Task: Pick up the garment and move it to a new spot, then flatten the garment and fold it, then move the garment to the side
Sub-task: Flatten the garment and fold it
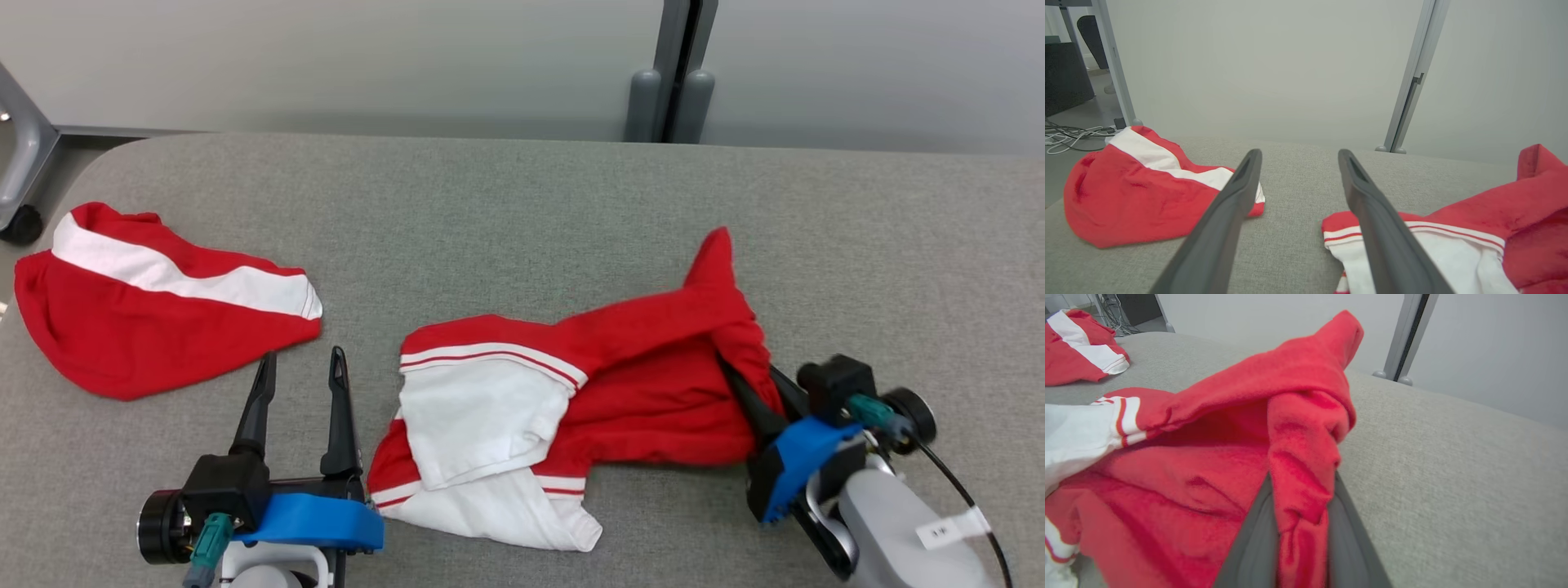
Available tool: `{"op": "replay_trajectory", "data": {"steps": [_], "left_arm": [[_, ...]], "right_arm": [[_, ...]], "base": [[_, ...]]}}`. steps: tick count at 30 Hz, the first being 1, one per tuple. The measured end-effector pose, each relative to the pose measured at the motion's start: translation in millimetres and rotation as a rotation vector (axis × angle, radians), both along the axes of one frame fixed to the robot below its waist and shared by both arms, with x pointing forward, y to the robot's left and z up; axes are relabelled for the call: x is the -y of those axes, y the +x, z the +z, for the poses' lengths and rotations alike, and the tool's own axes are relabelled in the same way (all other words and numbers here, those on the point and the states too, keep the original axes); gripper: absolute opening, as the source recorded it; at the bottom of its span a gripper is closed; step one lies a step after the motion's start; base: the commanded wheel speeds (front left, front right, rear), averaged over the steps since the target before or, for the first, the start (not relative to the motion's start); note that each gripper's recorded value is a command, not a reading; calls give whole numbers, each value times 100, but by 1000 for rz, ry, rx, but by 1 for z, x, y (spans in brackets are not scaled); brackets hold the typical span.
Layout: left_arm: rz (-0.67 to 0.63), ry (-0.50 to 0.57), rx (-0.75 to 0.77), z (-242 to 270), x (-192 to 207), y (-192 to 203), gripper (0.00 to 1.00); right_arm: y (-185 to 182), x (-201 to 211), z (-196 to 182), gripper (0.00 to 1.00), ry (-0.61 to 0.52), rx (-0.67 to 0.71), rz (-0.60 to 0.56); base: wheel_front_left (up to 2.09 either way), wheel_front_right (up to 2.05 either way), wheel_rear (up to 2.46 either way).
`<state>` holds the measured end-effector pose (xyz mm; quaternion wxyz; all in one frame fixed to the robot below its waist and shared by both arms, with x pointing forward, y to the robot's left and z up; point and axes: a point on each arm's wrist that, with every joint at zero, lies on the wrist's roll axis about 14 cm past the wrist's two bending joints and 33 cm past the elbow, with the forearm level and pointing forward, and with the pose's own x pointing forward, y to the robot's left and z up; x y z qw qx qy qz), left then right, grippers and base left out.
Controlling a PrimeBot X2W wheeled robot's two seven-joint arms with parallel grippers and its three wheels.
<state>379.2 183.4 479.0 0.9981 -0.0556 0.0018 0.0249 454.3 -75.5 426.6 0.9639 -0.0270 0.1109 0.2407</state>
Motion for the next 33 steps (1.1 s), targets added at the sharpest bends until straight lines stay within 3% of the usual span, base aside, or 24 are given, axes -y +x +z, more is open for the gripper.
{"op": "replay_trajectory", "data": {"steps": [10, 16, 23, 25, 33], "left_arm": [[-23, -15, 0, 0, 9, -1, 100], [-23, -17, -3, -1, 9, -1, 100], [-15, -20, -4, -1, 5, -3, 100], [-3, -18, -8, -2, 2, -4, 100], [20, -18, -15, -4, -5, -5, 100]], "right_arm": [[-25, 44, -11, 0, -42, -36, -101], [-23, 15, -2, 0, -43, -18, -40], [-19, -44, -8, 0, -110, -16, 131], [-23, -61, -14, 100, -107, -27, 174], [-35, -84, -20, 100, -31, -43, 214]], "base": [[0, 0, 0], [0, 0, 0], [0, 0, 0], [0, 0, 0], [0, 0, 0]]}}
